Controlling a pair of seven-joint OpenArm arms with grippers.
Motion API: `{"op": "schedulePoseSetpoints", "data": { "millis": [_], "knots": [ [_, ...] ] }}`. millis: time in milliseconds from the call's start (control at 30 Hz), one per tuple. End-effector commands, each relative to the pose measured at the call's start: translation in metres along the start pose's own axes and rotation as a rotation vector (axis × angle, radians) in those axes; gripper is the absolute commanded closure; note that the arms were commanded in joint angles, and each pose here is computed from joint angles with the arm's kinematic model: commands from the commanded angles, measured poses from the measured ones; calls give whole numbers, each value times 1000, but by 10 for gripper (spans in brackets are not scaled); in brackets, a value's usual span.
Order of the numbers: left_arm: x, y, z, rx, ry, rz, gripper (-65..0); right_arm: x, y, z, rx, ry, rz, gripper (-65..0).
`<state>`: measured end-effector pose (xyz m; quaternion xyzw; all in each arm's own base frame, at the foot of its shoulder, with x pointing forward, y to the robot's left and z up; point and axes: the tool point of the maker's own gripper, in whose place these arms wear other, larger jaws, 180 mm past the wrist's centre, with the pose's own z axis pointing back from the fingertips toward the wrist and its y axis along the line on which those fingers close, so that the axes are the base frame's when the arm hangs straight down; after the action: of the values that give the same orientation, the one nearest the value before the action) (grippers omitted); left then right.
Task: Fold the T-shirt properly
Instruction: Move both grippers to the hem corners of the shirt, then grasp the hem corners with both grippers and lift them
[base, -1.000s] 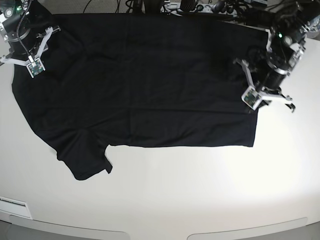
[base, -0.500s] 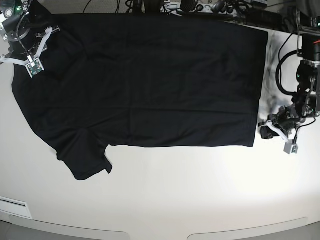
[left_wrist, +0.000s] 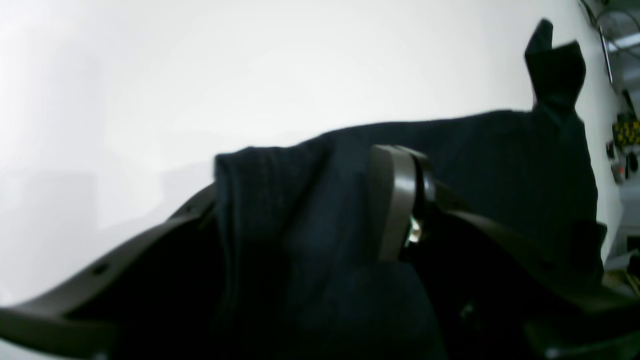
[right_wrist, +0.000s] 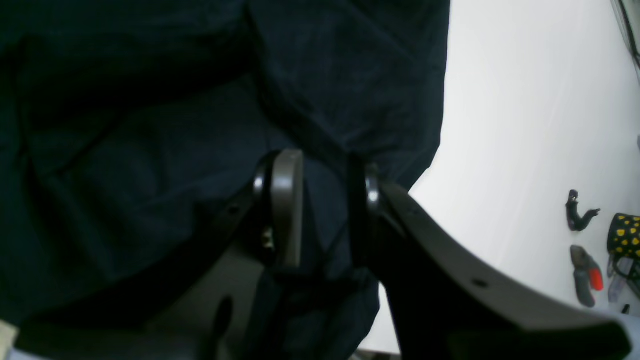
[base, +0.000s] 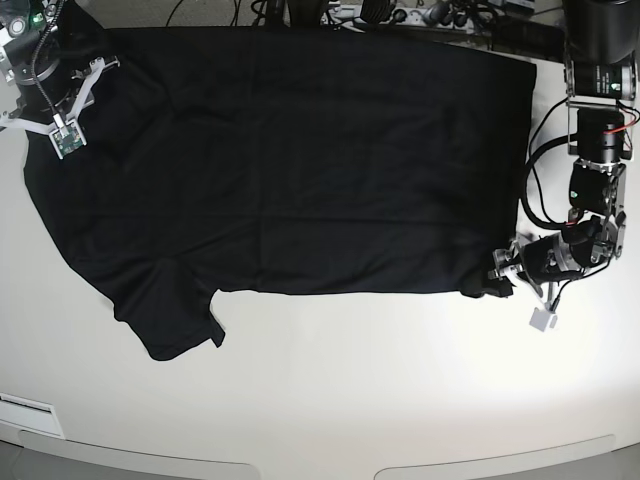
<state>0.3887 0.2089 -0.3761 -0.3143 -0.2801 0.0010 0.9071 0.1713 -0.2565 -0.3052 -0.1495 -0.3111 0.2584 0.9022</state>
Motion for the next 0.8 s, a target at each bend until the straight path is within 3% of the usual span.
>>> {"op": "schedulePoseSetpoints", "data": {
  "millis": [0,33,133,233,300,600,767],
  "knots": [
    [-18,11,3,52,99,-8,-302,15,-10,2,-34,-57,12,-183],
    [-18,12,4,56,100,-8,-250,22,-13,2,-43,-86,11,-184],
    [-17,21,8,99,104,-15,0,55,-30,0,-95,-205,1,-242],
    [-16,26,10,122,101,-30,0,87,-63,-10,-167,-314,-41,-316],
    [-16,24,10,111,102,-43,0,99,-82,-26,-158,-349,-108,-319],
    [-21,21,7,93,117,-57,0,122,-170,-122,118,-379,-562,-319],
    [-22,21,7,93,122,-56,0,116,-190,-163,266,-335,-844,-319]
  ]
}}
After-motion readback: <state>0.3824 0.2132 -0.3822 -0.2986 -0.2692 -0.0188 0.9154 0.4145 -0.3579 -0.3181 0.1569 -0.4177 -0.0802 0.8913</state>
